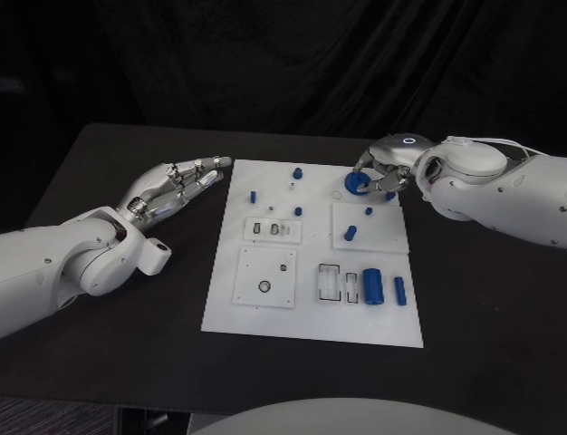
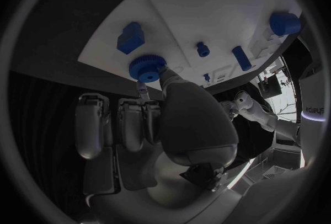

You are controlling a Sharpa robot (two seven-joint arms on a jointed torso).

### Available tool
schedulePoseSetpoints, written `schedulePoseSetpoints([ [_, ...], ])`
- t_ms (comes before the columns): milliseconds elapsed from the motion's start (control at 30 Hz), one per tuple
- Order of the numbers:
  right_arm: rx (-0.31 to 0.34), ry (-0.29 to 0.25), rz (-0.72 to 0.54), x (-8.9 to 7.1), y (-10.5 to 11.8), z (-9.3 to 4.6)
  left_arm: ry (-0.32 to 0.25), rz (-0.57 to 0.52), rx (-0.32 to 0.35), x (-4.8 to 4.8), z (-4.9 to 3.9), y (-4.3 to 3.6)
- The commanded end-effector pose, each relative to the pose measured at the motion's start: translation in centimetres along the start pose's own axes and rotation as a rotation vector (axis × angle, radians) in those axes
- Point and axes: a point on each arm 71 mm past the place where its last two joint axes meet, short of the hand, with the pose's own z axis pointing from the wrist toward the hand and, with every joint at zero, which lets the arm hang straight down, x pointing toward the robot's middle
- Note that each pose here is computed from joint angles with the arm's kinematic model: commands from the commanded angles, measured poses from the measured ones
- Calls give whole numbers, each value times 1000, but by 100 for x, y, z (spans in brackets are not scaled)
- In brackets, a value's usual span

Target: Assemble the parts on the task board

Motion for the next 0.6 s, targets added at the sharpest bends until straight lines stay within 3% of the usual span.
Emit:
schedulePoseSetpoints([
  [33,17,10,-2,54,-12,0,10,-13,97,17,-3,-65],
  [600,-23,-24,6,54,40,-25,16,-19,91,25,-3,-53],
])
